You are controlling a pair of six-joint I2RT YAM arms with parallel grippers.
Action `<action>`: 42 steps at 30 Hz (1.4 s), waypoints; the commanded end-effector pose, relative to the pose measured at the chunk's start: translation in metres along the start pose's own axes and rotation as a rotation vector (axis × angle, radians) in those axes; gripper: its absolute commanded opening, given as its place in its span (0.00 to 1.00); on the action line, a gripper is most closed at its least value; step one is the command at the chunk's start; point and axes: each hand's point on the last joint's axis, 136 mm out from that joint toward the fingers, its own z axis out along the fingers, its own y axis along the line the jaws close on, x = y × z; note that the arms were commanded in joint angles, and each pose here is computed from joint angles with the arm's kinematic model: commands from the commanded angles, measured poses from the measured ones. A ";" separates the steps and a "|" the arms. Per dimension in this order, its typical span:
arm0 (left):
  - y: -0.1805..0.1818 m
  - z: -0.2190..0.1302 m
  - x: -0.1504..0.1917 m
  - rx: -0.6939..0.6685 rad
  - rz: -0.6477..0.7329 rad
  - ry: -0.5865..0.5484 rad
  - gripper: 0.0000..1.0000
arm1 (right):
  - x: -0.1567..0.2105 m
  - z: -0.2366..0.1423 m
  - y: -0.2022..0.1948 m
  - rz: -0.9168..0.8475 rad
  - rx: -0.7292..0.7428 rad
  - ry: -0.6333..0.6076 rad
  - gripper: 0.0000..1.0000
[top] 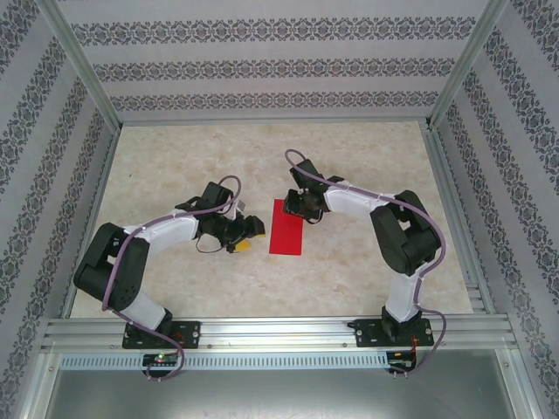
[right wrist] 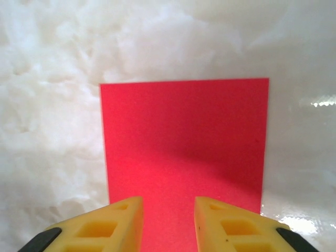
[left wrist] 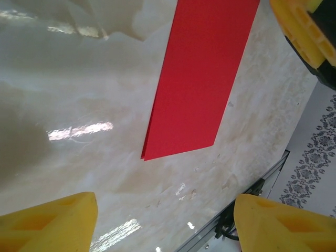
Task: Fold a paper plane with a square sheet of paper (pick it up from the middle)
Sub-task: Rotate the square sheet of paper at the center of the table, then fold the triangle a second time at the center of the table.
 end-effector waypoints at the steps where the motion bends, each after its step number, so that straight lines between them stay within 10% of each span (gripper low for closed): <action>1: -0.008 0.008 -0.004 0.024 -0.010 -0.020 0.68 | -0.007 0.000 0.000 -0.002 -0.031 -0.018 0.30; 42: -0.028 0.057 0.007 0.008 -0.037 0.079 0.71 | -0.012 0.040 -0.051 0.165 0.026 0.042 0.29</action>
